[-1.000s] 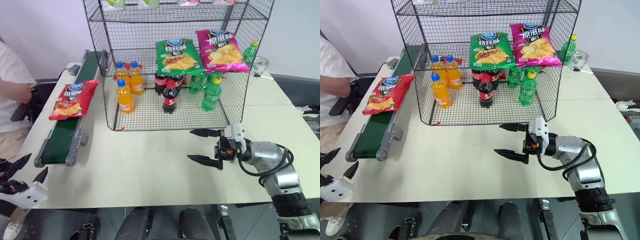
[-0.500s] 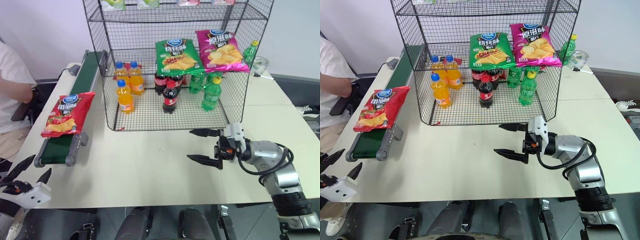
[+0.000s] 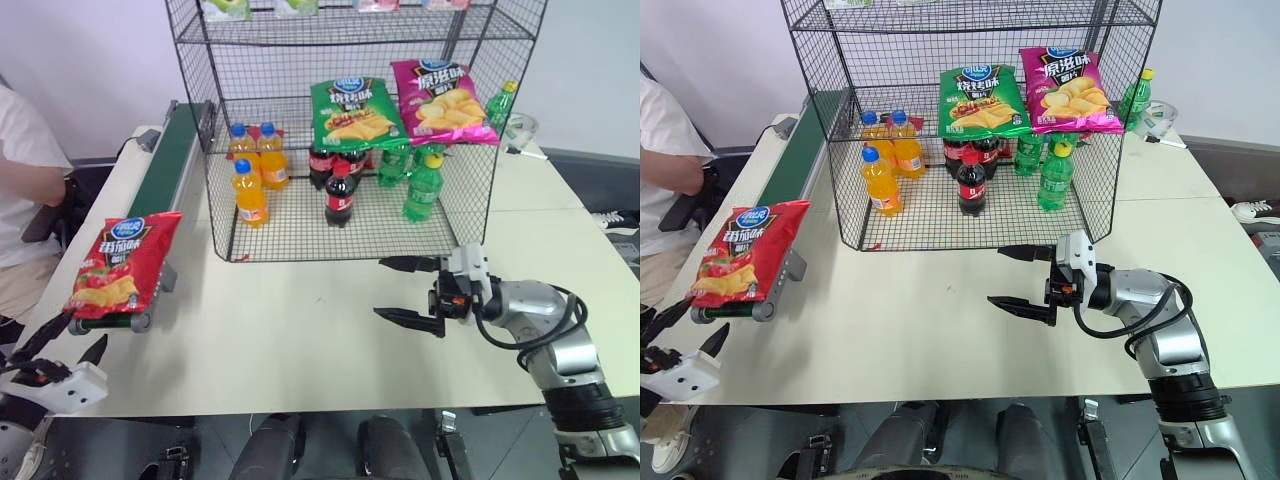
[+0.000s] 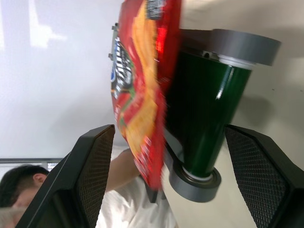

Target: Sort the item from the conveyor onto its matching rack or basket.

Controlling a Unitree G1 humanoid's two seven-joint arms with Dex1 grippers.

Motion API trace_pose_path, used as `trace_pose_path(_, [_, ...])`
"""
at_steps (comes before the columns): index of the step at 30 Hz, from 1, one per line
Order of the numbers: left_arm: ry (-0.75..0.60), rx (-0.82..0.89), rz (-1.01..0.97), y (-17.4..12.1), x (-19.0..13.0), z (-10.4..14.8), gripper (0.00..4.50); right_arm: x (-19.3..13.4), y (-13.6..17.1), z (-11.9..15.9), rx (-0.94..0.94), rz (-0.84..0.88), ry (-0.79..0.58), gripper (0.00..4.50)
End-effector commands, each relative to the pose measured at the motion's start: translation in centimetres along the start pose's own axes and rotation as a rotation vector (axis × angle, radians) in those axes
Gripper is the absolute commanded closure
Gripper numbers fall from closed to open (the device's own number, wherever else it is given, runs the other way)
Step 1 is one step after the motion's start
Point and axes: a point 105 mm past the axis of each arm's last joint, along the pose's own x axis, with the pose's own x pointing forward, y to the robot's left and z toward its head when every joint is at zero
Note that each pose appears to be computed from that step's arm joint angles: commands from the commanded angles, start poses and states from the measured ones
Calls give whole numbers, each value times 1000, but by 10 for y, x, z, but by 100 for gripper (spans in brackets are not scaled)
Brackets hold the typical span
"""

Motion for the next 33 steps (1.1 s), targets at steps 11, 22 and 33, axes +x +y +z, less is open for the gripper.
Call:
trace_pose_path(11, [-48, -10, 24, 5, 16, 12, 70, -3, 2, 5, -49, -6, -4, 0])
trace_pose_path(22, [-62, -19, 61, 11, 21, 16, 445, -4, 1, 5, -54, -13, -2, 0])
trace_pose_path(33, [-110, 13, 273, 67, 31, 41, 445, -6, -6, 14, -72, -93, -69, 0])
